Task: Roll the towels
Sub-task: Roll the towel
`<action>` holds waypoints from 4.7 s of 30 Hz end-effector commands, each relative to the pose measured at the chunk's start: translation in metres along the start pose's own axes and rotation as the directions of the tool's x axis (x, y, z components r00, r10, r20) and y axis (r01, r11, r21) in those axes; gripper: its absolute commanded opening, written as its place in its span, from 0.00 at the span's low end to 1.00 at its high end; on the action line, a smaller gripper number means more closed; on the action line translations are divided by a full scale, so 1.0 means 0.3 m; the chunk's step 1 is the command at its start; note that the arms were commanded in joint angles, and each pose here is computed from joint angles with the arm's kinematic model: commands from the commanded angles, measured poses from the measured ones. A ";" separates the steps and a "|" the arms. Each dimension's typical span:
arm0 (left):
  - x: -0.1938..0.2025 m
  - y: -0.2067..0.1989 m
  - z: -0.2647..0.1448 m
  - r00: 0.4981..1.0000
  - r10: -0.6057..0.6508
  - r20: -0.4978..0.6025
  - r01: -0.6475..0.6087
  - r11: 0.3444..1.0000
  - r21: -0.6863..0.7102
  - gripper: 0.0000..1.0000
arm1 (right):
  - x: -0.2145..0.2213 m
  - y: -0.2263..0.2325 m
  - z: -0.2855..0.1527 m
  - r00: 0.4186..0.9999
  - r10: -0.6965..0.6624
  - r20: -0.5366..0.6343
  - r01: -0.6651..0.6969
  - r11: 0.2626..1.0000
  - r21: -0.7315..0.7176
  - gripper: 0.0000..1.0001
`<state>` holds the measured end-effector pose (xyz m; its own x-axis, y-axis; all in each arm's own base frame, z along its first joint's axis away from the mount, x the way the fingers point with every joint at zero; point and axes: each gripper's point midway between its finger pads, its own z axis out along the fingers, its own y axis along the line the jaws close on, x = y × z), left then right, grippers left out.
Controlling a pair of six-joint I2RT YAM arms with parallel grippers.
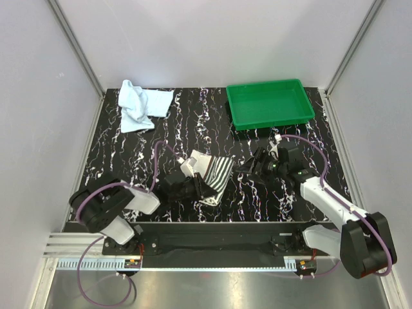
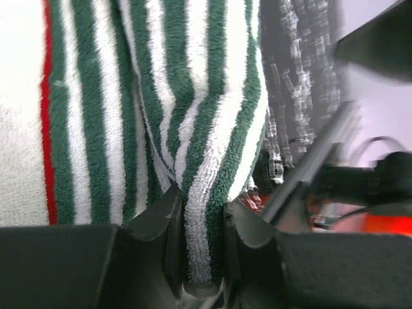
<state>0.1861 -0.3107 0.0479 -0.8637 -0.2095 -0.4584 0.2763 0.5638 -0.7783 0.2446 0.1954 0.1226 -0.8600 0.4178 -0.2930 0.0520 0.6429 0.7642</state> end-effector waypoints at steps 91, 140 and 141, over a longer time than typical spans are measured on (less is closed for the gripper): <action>0.066 0.018 -0.006 0.762 0.623 -0.177 -0.603 0.583 -0.545 0.31 | -0.095 -0.030 0.012 0.994 -0.093 -0.054 0.108 0.852 0.512 0.80; -0.152 0.148 -0.073 0.866 -0.481 -0.138 0.500 0.845 0.191 0.34 | 0.068 0.144 0.432 0.978 -0.210 0.015 0.208 0.952 -0.225 0.89; -0.156 0.156 -0.074 0.863 -0.486 -0.136 0.504 0.844 0.183 0.34 | 0.067 0.141 0.437 0.978 -0.206 0.020 0.205 0.952 -0.227 0.90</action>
<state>0.2263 -0.2580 0.0414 -0.9314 -0.3589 0.0599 -0.1461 0.2181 -0.9649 0.2801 0.2959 0.0504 -0.8907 0.2647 -0.3696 -0.1397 0.6142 0.7767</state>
